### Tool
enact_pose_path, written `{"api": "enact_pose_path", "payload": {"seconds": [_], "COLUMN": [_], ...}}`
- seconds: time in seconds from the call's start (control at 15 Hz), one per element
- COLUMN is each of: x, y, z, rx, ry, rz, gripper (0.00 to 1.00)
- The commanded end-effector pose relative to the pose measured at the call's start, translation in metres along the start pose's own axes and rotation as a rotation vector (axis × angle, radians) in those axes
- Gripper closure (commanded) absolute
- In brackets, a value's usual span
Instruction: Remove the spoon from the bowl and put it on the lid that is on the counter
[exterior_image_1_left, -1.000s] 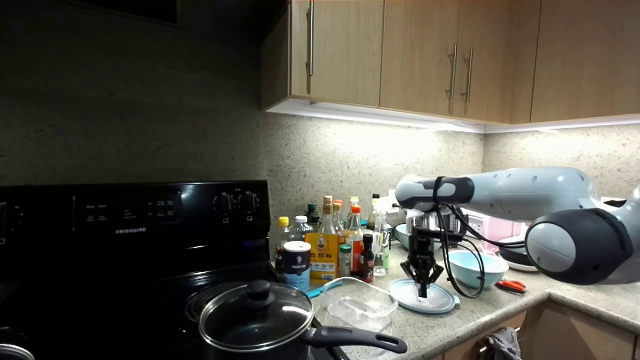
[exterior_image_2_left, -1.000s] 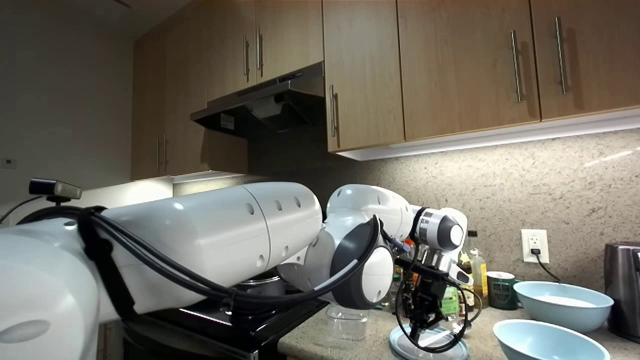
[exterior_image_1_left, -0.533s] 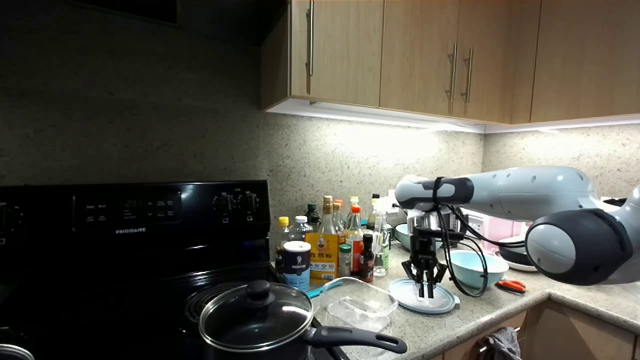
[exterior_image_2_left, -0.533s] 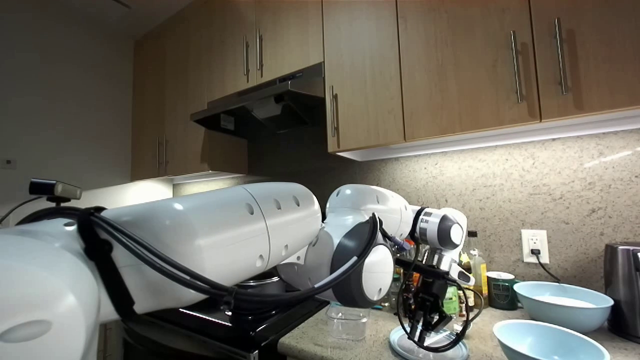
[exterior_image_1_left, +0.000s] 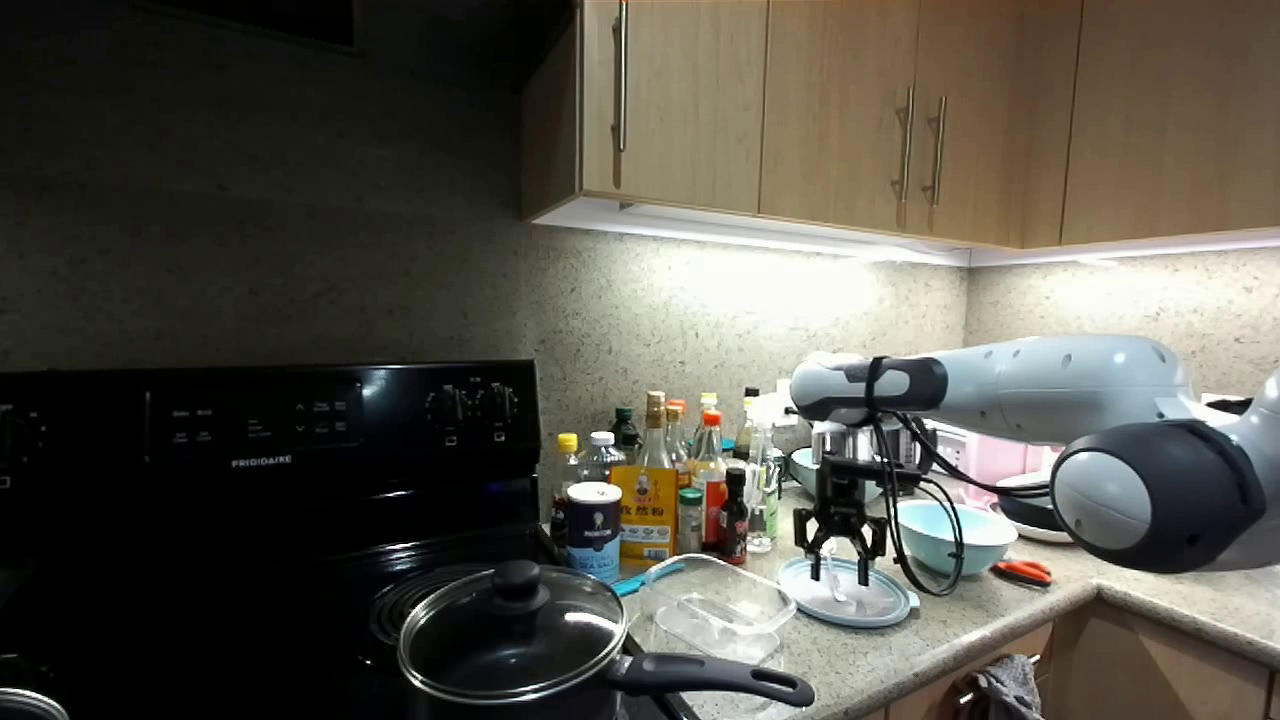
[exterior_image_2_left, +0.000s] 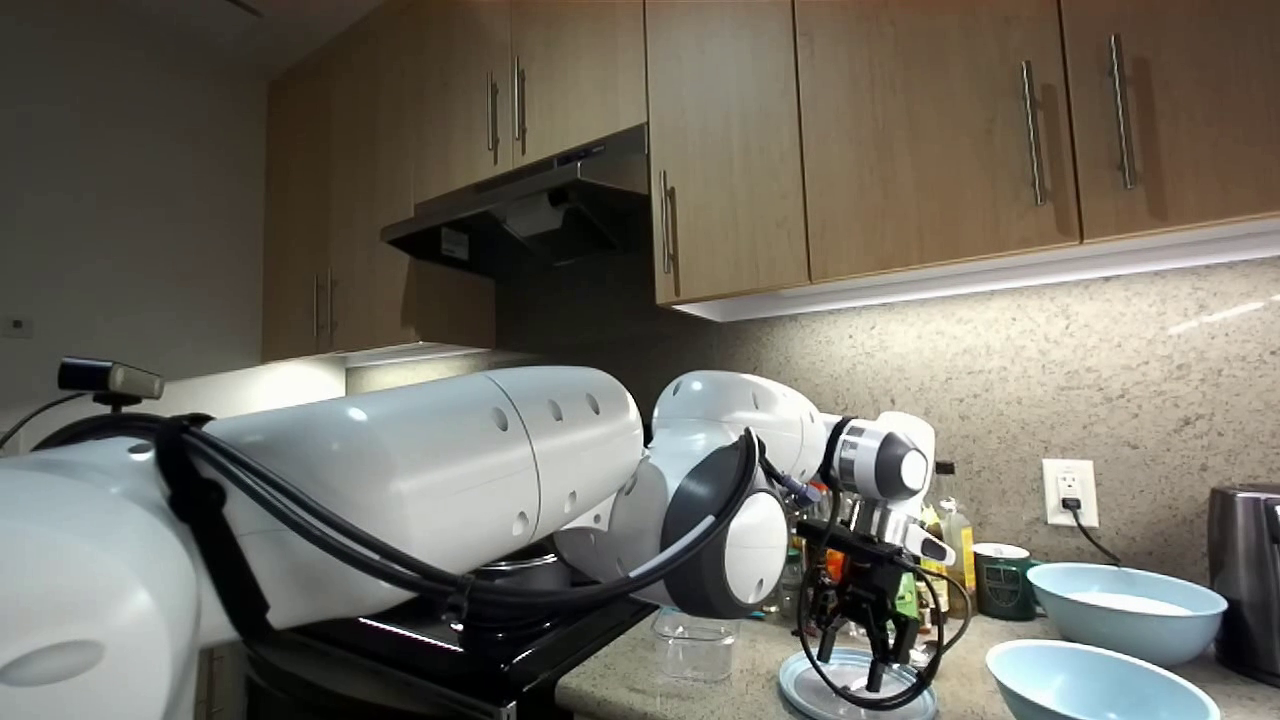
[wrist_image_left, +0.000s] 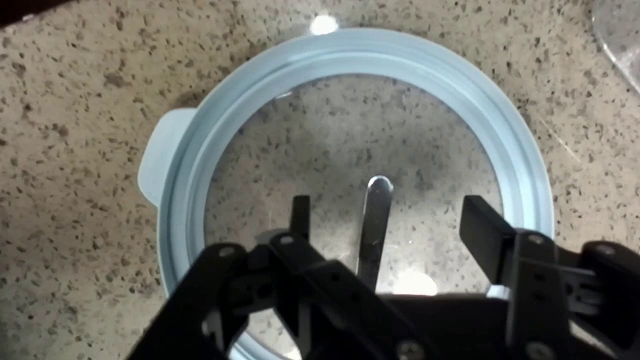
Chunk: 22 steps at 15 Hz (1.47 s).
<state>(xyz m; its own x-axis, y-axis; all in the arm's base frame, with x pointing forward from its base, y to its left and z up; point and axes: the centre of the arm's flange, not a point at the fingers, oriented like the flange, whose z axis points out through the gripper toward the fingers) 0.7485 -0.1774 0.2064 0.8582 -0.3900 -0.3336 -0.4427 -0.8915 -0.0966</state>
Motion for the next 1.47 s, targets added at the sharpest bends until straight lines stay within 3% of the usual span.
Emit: {"api": "enact_pose_path", "payload": {"seconds": [0.0,0.2,0.47,0.53,0.67,0.73,0.8,1.4], "x": [0.023,0.036,0.047,0.049,0.053,0.055,0.057,0.062], "y": [0.001,0.004,0.009,0.010,0.009,0.008,0.007,0.005], "z": [-0.007,-0.011,-0.010,-0.009,-0.009,-0.010,-0.011,-0.017], "rx": [-0.005,-0.008,0.000,-0.001,-0.005,-0.010,-0.015,-0.034], "ry": [0.078,0.121,0.153,0.167,0.195,0.207,0.222,0.242], "rz": [0.004,0.011,0.018,0.019,0.017,0.016,0.019,0.024], "gripper": [0.00,0.00,0.11,0.04,0.00,0.07,0.19,0.78]}}
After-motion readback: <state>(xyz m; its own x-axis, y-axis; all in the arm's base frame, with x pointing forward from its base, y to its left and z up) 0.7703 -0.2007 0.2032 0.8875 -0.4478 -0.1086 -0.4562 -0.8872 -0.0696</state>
